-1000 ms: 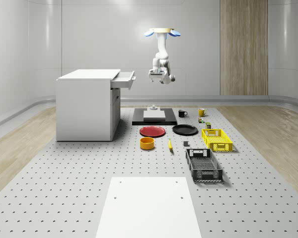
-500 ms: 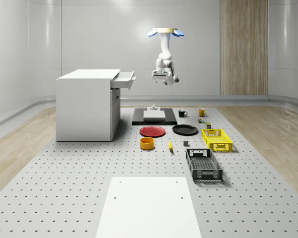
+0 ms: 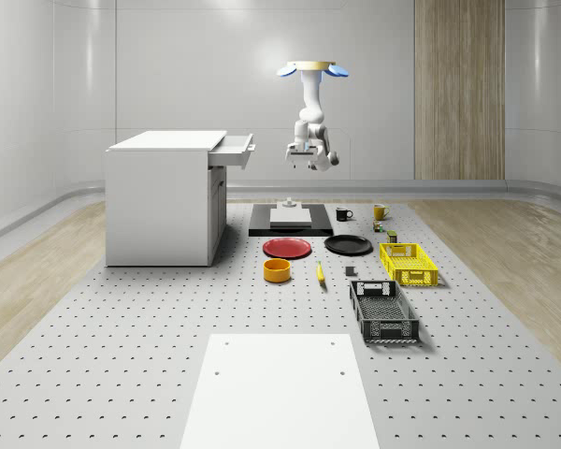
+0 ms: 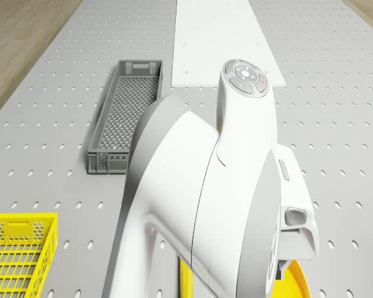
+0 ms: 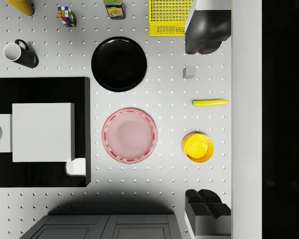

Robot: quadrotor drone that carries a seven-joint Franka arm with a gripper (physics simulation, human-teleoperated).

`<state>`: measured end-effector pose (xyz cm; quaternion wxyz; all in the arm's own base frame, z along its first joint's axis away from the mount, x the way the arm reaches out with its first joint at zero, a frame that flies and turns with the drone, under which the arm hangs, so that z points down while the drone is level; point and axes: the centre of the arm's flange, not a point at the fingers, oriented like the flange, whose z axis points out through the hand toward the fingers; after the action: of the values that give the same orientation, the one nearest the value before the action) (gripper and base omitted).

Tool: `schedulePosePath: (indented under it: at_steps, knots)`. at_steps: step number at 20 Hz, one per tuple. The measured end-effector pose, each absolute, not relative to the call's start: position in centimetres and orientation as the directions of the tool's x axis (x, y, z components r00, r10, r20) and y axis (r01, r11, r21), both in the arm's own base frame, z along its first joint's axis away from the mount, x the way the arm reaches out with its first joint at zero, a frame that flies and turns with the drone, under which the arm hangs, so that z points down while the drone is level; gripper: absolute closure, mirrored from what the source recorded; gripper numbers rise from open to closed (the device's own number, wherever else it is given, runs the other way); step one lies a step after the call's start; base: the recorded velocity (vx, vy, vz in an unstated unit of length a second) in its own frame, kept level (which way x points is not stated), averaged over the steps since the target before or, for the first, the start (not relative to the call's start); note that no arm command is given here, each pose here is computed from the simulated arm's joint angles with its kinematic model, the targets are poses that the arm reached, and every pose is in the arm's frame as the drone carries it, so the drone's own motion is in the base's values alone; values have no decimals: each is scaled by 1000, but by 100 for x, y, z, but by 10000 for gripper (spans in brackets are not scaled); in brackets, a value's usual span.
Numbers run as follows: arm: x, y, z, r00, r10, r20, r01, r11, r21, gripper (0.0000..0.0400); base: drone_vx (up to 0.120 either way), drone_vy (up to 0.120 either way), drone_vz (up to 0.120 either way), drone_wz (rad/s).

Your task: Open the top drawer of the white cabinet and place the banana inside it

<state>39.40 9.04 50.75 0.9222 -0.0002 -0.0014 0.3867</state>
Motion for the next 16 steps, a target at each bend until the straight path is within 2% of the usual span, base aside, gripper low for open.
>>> schedulePosePath:
  at_steps: [16]
  knots:
    - [3940,902,5074,701,713,2,-713,701,-1,0,120,0,-120,0]
